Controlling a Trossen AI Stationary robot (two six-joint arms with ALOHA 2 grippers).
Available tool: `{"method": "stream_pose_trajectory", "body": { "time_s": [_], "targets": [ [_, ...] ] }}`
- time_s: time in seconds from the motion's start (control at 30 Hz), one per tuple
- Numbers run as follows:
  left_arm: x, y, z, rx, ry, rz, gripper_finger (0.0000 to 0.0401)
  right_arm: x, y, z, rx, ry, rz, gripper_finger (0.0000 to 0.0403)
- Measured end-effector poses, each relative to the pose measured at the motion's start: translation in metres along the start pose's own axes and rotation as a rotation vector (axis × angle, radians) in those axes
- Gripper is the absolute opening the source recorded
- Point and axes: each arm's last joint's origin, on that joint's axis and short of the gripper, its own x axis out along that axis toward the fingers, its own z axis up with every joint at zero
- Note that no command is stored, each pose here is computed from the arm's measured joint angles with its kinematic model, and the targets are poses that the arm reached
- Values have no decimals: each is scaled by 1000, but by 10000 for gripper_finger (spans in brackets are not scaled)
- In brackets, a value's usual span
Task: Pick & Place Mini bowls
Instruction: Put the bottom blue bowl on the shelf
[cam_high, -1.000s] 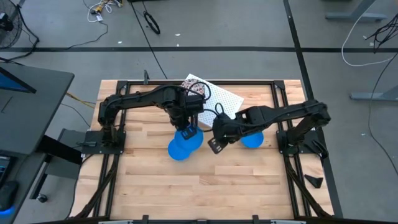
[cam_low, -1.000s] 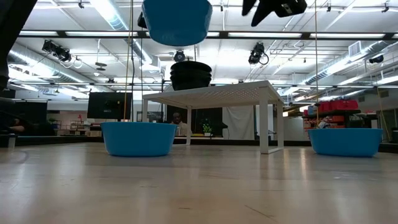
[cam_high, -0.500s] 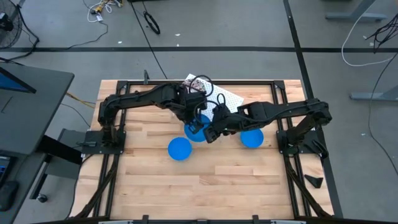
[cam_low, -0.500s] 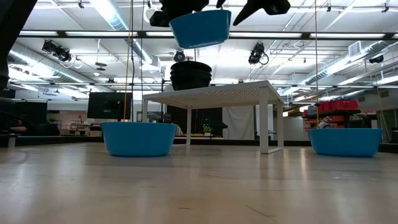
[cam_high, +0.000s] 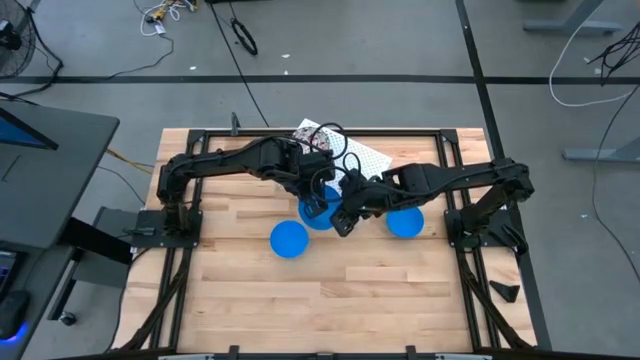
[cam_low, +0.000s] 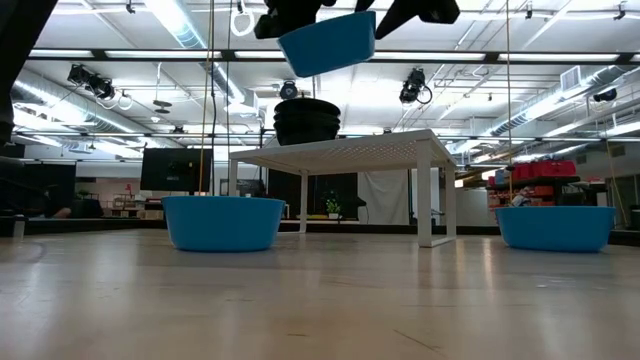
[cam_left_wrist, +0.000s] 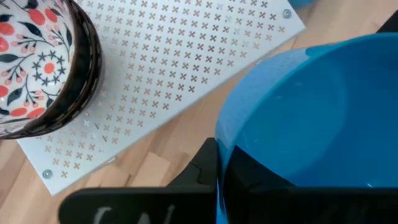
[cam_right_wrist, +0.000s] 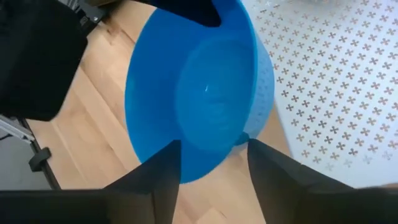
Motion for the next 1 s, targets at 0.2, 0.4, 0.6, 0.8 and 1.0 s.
{"method": "stream_pose_trajectory", "body": {
  "time_s": [0.2,0.4,0.6,0.8,1.0],
  "targets": [
    [0,-2,0,30,0,-17,7,0,0,-1,1,20,11,124],
    [0,-3,-1,37,4,-27,6,0,-1,-3,5,46,4,40],
    [0,-4,-1,21,11,-51,30,0,-3,-3,19,56,-10,8],
    [0,-3,2,-10,35,-155,58,0,1,-2,15,53,37,1],
    [0,-2,3,30,47,-206,88,0,4,-3,12,64,78,0]
  ]
}}
